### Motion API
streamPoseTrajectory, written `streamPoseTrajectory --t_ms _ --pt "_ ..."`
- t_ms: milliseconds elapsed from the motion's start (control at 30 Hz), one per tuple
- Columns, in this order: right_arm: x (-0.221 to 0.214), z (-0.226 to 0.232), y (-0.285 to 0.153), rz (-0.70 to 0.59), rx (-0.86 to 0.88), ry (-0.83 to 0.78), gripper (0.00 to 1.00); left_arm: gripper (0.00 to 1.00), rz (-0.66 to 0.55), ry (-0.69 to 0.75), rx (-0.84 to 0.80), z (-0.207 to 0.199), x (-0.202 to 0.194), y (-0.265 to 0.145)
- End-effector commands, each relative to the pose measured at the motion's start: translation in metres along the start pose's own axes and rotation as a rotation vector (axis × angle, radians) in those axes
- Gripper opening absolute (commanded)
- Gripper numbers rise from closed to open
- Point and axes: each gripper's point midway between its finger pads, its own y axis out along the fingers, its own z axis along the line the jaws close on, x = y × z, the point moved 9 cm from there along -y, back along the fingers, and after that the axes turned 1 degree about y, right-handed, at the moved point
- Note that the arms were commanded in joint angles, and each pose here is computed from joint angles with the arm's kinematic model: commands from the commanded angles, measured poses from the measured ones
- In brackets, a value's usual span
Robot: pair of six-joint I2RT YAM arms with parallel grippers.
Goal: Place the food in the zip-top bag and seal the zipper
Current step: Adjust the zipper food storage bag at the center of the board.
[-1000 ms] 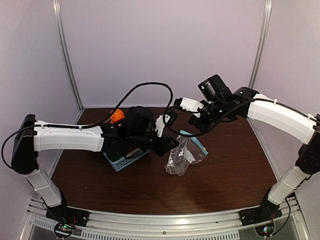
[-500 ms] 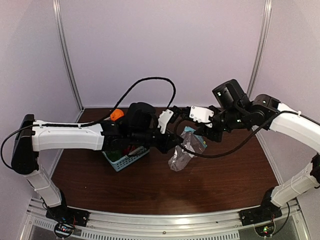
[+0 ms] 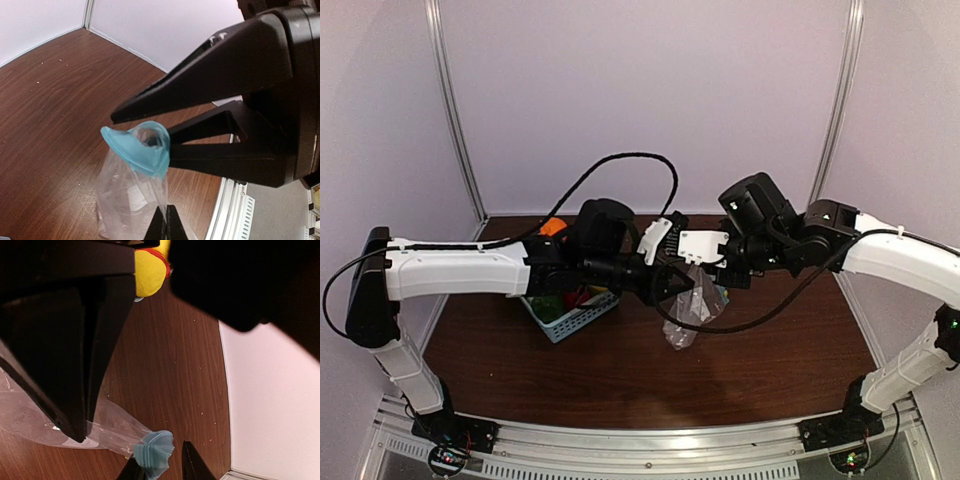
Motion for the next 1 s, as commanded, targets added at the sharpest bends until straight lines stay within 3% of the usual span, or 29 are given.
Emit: streamPoseTrajectory --t_ms 0,167,233,367,533,733,967 --pt "0.007 -0.009 0.000 0.019 -0.101 -0.009 0.23 0.00 -0.002 0.004 -0.042 -0.003 0.007 0.002" --pt "0.011 -0.006 -0.003 0.010 -0.108 -0.026 0.15 0.00 0.014 0.004 -0.047 -0.002 0.006 0.005" --pt "0.013 -0.005 -0.005 0.002 -0.102 -0.034 0.01 0.00 0.024 0.003 -0.043 -0.002 0.006 0.007" --pt "0.016 -0.006 -0.009 -0.027 -0.020 0.013 0.00 0.00 0.039 0.008 0.042 0.006 0.003 0.009" --pt "0.003 -0.022 -0.008 -0.105 0.166 0.255 0.00 0.00 -0.002 0.035 0.266 0.028 -0.012 -0.001" --pt "-0.015 -0.007 0.006 -0.128 0.506 0.493 0.00 0.00 -0.115 0.079 0.461 0.043 -0.015 -0.011" --pt "-0.036 0.008 0.028 -0.274 0.900 0.824 0.00 0.00 -0.225 0.157 0.477 0.042 -0.017 -0.025"
